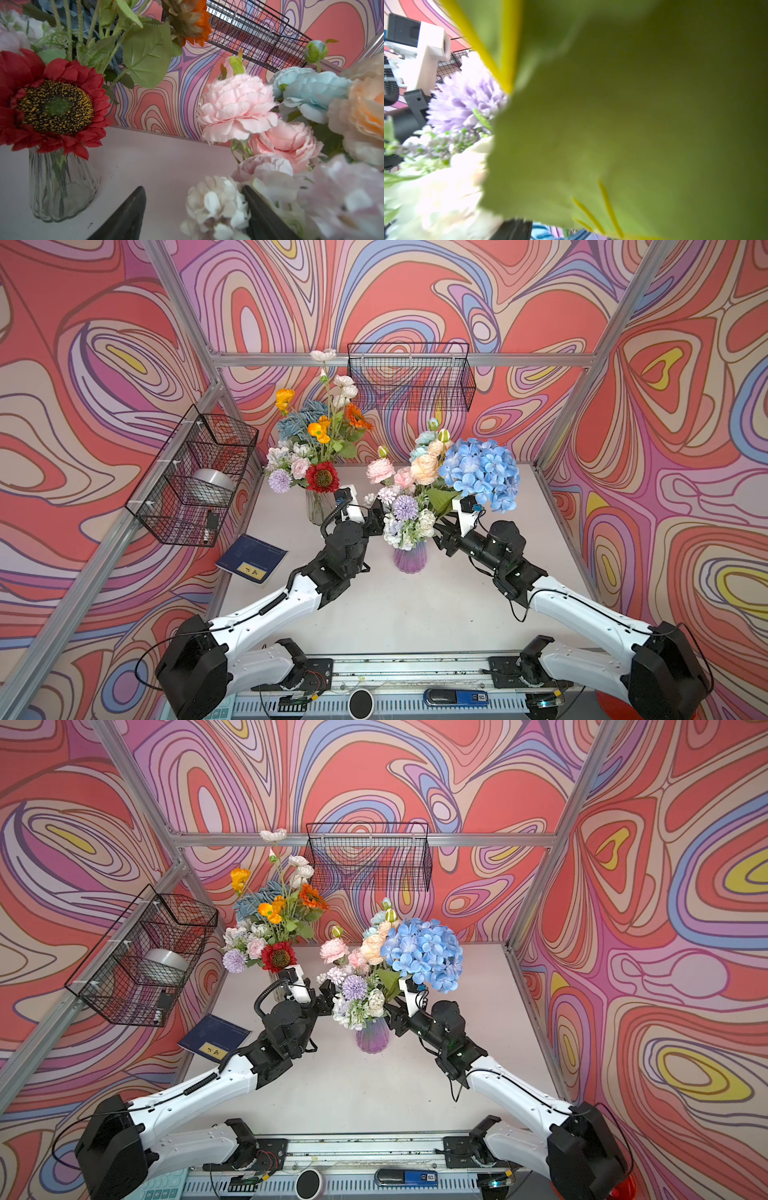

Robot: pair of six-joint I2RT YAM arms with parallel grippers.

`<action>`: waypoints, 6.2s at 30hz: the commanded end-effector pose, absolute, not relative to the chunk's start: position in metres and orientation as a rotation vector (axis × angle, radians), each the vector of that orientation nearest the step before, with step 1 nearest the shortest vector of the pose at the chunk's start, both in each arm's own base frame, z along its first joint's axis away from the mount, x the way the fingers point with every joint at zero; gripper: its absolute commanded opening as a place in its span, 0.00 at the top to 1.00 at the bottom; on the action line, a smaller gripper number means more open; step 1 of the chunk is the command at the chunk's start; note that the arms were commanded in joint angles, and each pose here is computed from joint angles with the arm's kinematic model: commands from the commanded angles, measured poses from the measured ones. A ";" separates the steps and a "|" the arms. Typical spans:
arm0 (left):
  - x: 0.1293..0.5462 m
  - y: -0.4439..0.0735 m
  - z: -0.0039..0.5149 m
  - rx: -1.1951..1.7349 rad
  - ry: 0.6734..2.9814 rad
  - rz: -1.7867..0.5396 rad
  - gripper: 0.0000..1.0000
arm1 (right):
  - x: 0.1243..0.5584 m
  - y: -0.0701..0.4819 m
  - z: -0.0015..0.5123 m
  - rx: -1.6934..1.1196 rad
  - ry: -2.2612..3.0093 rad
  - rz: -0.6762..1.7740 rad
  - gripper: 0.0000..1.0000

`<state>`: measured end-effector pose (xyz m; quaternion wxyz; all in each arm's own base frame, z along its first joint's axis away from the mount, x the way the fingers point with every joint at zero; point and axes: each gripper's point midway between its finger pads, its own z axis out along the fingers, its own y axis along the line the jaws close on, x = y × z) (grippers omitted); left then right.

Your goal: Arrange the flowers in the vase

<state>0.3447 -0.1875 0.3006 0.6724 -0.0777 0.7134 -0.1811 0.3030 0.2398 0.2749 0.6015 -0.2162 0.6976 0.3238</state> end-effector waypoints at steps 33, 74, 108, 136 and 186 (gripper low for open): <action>0.318 -0.176 0.308 -0.096 1.630 -0.456 0.00 | 0.310 0.225 0.276 -0.394 1.614 0.695 0.80; 0.329 -0.139 0.305 -0.261 1.672 -0.581 0.00 | 0.300 0.260 0.207 -0.526 1.457 0.649 0.19; 0.331 -0.124 0.268 -0.300 1.727 -0.521 0.00 | 0.363 0.278 0.177 -0.464 1.429 0.510 0.50; 0.305 -0.049 0.198 -0.500 1.839 -0.258 0.00 | 0.474 0.218 0.180 -0.365 1.369 0.379 0.02; 0.389 0.004 0.092 -0.032 1.891 0.145 0.00 | 0.427 -0.019 0.095 0.138 1.837 -0.025 0.02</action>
